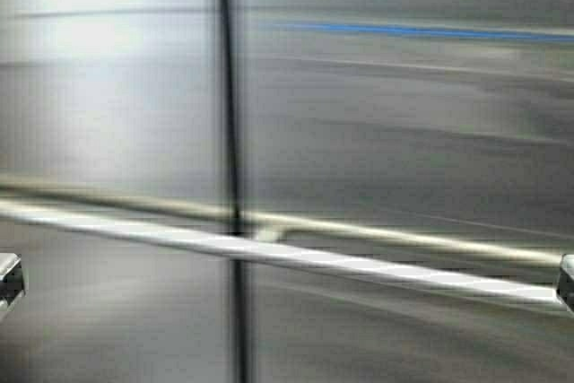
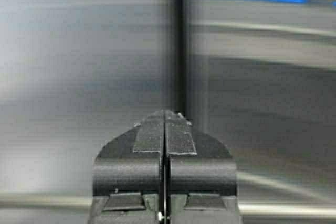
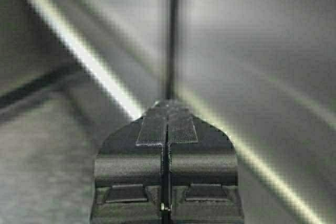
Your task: Navigate to elevator, push the call button, then enter the elevator
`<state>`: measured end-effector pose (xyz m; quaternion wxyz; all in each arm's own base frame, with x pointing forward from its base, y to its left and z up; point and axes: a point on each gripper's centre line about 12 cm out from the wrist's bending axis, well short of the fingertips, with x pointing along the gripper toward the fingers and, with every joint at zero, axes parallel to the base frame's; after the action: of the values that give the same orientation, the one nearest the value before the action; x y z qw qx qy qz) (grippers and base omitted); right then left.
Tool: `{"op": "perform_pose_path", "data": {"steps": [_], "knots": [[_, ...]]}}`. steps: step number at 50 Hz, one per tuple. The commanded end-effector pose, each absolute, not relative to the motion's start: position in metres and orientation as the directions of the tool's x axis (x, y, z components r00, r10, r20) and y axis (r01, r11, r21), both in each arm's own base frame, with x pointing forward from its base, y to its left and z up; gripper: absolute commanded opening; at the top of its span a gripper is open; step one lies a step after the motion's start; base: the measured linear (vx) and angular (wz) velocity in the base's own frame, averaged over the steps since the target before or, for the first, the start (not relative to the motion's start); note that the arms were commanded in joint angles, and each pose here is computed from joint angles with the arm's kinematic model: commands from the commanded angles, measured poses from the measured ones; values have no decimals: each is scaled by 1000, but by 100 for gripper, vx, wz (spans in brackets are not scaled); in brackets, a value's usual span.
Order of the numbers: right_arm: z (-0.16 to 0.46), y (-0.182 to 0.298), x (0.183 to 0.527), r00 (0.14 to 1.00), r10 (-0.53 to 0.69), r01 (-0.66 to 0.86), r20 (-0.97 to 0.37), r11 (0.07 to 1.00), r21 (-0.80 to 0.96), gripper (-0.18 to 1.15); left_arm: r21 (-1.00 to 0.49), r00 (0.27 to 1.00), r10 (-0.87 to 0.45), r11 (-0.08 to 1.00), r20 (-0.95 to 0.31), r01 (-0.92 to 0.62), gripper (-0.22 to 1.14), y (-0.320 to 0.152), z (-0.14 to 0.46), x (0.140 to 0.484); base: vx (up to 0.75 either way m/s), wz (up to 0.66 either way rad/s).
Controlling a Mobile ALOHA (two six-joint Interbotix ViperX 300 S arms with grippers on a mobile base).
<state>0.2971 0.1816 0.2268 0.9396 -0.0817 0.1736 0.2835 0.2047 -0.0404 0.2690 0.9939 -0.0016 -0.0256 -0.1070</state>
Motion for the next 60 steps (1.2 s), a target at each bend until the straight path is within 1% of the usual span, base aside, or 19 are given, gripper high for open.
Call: {"op": "perform_pose_path", "data": {"steps": [1, 10, 24, 42, 51, 60], "knots": [[234, 182, 295, 785, 513, -564, -348, 824, -56, 5, -5, 975, -214, 977, 66, 215, 3, -41, 273, 205, 10, 51], [239, 184, 299, 792, 522, -565, -316, 823, -58, 5, -5, 975, -213, 977, 57, 214, 3, -40, 270, 205, 9, 47], [241, 185, 299, 793, 523, -566, -311, 822, -61, 5, 1, 976, -214, 977, 34, 214, 3, -41, 265, 208, 9, 46], [233, 182, 295, 789, 521, -566, -326, 822, -55, 5, -4, 977, -214, 977, -3, 214, 3, -42, 258, 214, 14, 68], [230, 179, 301, 795, 506, -551, -334, 833, -47, 5, -3, 977, -214, 977, 8, 214, 3, -42, 261, 214, 14, 51], [226, 182, 308, 803, 513, -536, -302, 844, 10, 5, -1, 976, -214, 977, 31, 214, 3, -42, 266, 211, 14, 27]]}}
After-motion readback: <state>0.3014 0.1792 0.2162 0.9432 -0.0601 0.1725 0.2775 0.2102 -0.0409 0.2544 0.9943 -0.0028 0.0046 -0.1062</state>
